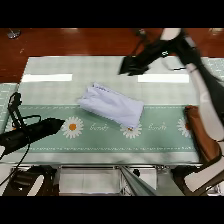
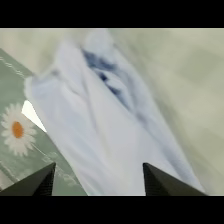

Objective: Fold the shirts.

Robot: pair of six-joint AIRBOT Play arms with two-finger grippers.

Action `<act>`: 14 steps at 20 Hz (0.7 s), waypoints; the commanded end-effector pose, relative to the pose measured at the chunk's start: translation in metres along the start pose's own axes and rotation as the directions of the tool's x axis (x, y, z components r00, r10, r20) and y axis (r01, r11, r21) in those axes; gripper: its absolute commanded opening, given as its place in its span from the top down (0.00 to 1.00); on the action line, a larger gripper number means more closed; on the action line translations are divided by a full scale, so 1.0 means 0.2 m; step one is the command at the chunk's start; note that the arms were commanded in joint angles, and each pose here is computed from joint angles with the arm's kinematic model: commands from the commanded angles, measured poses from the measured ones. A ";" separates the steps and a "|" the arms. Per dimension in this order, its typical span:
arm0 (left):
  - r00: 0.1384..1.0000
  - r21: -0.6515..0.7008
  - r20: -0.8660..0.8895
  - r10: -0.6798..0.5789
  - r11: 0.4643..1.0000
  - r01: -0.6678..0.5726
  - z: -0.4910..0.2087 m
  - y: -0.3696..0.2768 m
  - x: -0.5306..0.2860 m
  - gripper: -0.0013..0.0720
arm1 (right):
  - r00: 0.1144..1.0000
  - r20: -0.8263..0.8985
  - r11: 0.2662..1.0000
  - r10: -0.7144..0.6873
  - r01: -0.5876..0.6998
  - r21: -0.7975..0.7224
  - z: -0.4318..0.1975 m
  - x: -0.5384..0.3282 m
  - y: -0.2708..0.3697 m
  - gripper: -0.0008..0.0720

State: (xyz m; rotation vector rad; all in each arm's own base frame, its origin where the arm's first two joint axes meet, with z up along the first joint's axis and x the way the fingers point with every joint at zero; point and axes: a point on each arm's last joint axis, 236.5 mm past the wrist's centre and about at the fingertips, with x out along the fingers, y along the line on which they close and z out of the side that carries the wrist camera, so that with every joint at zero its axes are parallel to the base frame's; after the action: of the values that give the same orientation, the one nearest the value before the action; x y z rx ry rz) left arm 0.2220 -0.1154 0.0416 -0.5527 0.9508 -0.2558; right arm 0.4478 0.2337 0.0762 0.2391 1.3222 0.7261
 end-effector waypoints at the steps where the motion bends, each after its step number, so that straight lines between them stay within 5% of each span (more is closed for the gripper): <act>1: 1.000 -0.005 0.007 0.000 1.000 0.000 0.01 0.00 0.01 0.93 | 0.973 -0.001 0.962 -0.229 0.227 0.152 -0.28 -0.53 -0.46 0.12; 5: 1.000 -0.005 0.006 0.001 1.000 -0.001 0.01 0.00 0.01 0.93 | 0.954 0.151 0.885 -0.258 0.171 0.433 -0.66 -0.34 -0.65 0.12; 8: 1.000 -0.006 0.008 0.001 1.000 -0.001 0.01 0.00 0.01 0.93 | 0.974 0.183 0.812 -0.136 0.004 0.583 -0.94 0.09 -0.56 0.13; 14: 1.000 -0.024 -0.009 -0.008 1.000 0.008 0.00 0.00 0.03 0.93 | 0.996 0.080 0.803 0.044 -0.083 0.590 -0.99 0.48 -0.37 0.13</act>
State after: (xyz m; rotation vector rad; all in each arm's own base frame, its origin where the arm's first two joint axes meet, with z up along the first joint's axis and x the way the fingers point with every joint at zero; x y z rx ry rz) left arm 0.2251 -0.1165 0.0391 -0.5676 0.9554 -0.2512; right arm 0.2988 0.1592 -0.0755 0.7392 1.4322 0.3004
